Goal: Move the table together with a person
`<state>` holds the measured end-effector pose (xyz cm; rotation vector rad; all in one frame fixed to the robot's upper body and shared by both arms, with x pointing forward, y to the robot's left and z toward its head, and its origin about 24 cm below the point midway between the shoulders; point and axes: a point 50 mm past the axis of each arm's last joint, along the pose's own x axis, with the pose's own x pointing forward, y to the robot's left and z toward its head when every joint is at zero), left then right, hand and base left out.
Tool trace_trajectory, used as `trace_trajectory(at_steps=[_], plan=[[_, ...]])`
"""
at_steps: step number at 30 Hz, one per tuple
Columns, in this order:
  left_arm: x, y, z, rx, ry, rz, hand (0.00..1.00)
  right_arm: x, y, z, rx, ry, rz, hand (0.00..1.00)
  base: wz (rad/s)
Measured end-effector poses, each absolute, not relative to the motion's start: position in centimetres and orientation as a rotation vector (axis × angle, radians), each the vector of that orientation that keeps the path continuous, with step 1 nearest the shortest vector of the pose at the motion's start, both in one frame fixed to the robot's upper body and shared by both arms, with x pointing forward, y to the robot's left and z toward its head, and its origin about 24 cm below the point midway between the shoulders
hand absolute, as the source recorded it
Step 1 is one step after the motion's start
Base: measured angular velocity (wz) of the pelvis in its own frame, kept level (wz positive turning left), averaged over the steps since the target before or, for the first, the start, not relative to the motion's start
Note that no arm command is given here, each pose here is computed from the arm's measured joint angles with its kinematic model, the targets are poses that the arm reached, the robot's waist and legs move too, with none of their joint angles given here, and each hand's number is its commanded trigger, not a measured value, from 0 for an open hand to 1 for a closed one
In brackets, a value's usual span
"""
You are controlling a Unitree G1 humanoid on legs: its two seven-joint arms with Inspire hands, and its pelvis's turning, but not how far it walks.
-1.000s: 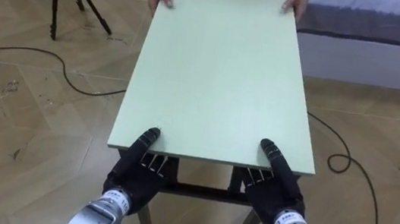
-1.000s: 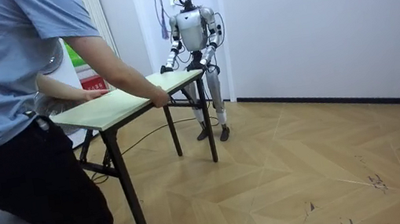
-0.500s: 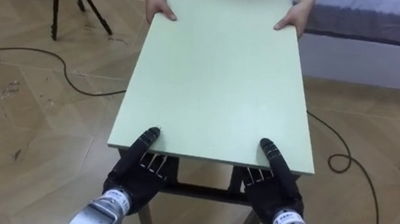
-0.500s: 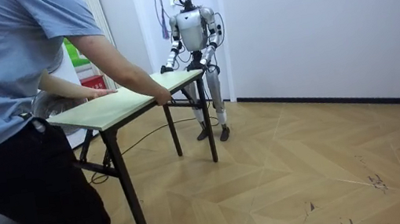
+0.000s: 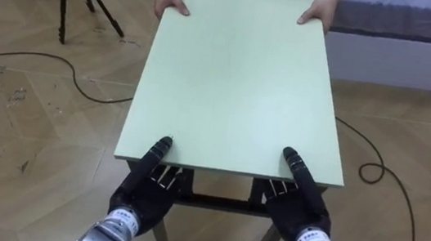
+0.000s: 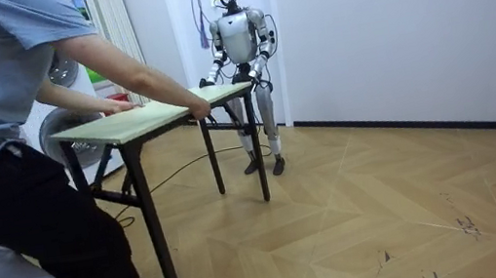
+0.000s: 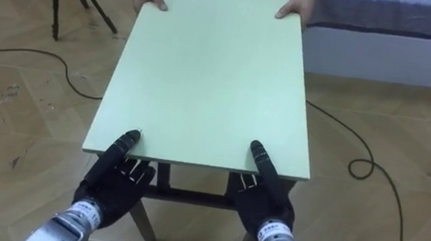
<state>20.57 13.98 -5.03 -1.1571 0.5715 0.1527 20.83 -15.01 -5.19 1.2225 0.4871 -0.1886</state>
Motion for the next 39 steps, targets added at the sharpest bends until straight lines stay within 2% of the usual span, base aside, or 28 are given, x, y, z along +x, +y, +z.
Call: trace_trajectory(at_steps=[6,19,39], plan=[[20.7,14.0,-4.4,-1.145,0.538,0.125,1.0,20.8,-15.0,-4.6,1.228,0.448,-0.164,1.0,0.0],[18.3,13.9,-3.0,-1.174,0.468,0.119,1.0,18.9,-14.3,-3.5,1.23,0.372,-0.086,1.0,-0.02],[16.4,13.8,-3.3,-1.173,0.39,0.156,1.0,17.5,-13.4,-3.6,1.256,0.345,-0.054,1.0,0.02]])
